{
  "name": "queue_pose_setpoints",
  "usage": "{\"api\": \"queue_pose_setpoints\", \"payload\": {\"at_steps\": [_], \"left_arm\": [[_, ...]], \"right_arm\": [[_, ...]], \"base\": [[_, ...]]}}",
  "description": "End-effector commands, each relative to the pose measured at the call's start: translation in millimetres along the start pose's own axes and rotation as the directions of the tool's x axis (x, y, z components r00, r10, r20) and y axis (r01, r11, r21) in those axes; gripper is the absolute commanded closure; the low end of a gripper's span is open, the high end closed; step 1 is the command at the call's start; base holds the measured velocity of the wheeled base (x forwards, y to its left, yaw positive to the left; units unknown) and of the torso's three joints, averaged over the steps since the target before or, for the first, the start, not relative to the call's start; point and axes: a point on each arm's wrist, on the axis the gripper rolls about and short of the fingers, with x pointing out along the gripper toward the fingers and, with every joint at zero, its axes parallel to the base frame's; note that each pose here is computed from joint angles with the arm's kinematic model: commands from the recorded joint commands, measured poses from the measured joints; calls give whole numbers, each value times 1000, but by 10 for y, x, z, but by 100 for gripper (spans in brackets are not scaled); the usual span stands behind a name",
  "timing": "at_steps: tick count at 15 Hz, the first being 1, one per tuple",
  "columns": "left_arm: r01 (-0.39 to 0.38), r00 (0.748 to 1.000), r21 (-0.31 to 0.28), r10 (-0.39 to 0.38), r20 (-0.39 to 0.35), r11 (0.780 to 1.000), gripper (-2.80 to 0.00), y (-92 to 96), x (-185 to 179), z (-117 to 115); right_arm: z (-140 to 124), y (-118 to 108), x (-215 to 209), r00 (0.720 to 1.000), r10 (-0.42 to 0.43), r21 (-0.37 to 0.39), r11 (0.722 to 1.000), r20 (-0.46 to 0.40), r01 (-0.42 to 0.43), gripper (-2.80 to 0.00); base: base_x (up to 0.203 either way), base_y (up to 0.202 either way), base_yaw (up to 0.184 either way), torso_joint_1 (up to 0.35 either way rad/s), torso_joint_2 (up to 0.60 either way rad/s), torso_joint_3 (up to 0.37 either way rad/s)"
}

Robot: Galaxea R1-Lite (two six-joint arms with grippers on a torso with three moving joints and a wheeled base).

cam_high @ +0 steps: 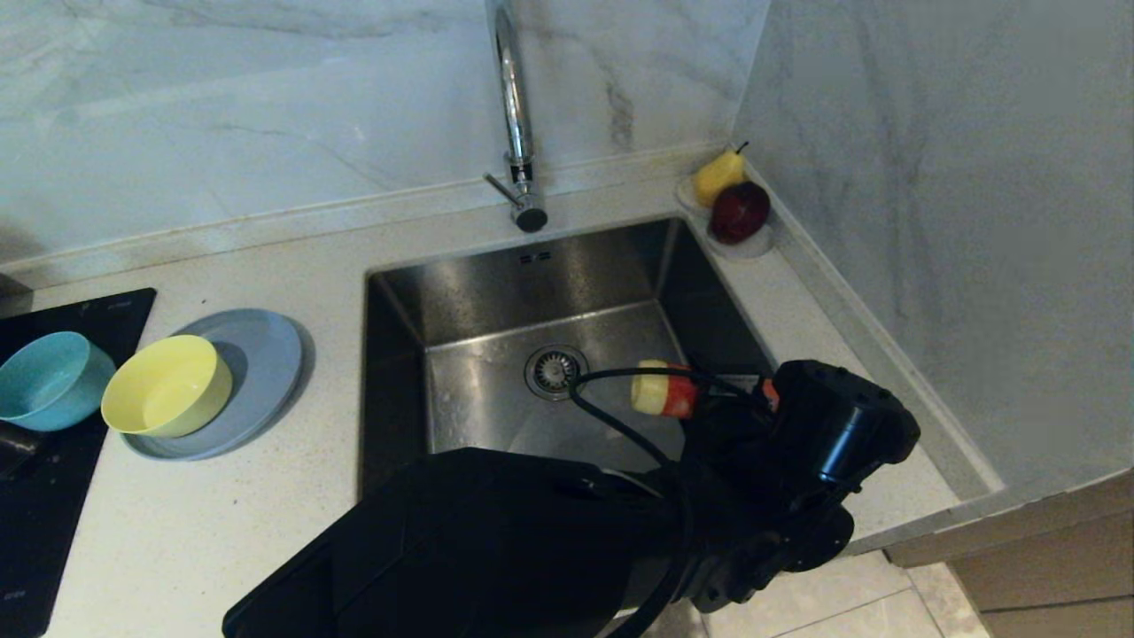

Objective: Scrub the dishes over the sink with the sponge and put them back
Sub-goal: Squeeze it onto the sponge

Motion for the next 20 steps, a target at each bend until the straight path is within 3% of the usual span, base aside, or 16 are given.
{"api": "queue_pose_setpoints", "payload": {"at_steps": [1,5,9,12,20], "left_arm": [[5,1000,24,-4,-8,1000,0,-91,13,34],[6,1000,28,-6,-10,1000,0,-170,36,64],[-24,1000,-50,24,-7,998,0,-107,38,77],[-34,999,-77,33,-12,996,0,-39,32,58],[-30,997,-33,27,-71,999,0,-124,49,68]], "right_arm": [[1,0,-1,1000,0,0,1000,3,0,0],[1,0,-1,1000,0,0,1000,3,0,0],[1,0,-1,1000,0,0,1000,3,0,0],[-1,0,-1,1000,0,0,1000,2,0,0],[0,0,-1,1000,0,0,1000,1,0,0]], "base": [[0,0,0,0,0,0],[0,0,0,0,0,0],[0,0,0,0,0,0],[0,0,0,0,0,0],[0,0,0,0,0,0]]}}
